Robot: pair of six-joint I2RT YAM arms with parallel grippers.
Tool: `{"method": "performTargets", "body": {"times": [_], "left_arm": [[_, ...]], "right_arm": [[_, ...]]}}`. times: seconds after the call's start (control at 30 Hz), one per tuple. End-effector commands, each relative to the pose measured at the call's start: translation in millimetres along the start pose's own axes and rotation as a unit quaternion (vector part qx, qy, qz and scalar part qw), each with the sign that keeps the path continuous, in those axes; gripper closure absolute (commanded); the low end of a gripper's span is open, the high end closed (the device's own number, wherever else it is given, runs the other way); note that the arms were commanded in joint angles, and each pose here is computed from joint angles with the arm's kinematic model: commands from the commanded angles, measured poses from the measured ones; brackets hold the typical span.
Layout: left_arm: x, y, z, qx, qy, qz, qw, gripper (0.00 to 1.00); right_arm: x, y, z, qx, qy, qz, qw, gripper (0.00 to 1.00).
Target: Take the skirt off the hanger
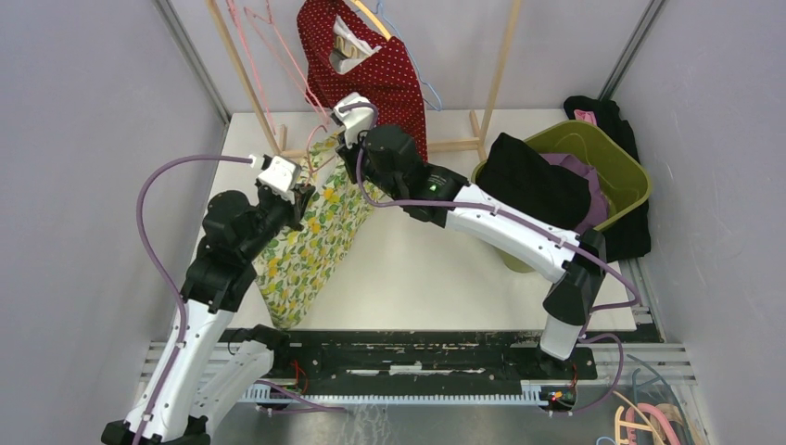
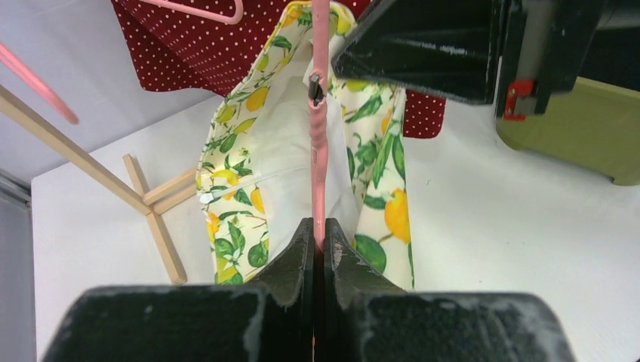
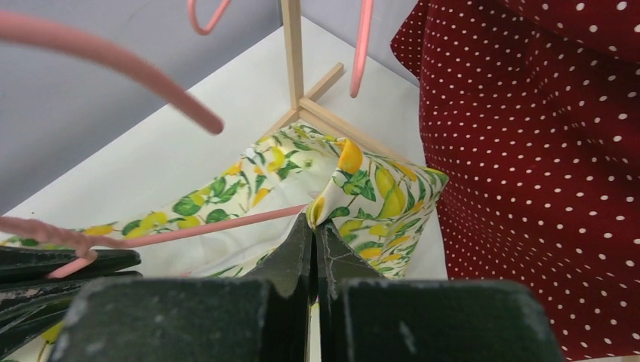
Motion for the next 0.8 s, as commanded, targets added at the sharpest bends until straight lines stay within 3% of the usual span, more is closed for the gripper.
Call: {"method": "performTargets", "body": {"times": [0.0,0.77], "left_arm": [[3,5,14,0.021,-0.007,-0.041,0.999,0.97],[44,1,87,0.038,-0.035,-0.061,0.997,0.97]], "right_arm": [[58,-57,20,-0.095,-0.078,-0.001,0.992,0.99],[38,-135,-9,-0.157,-0.049,0.015,0.986,0.99]]}}
Point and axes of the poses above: each gripper's point midway between its finger pads, its own z axis back along the fingers, its own y axis along the line the jaws close on, x = y × z, the point moved 7 cm from there along z, back along the fingers, and after that the axes turned 4 degrees about z, right-handed, at the moved point
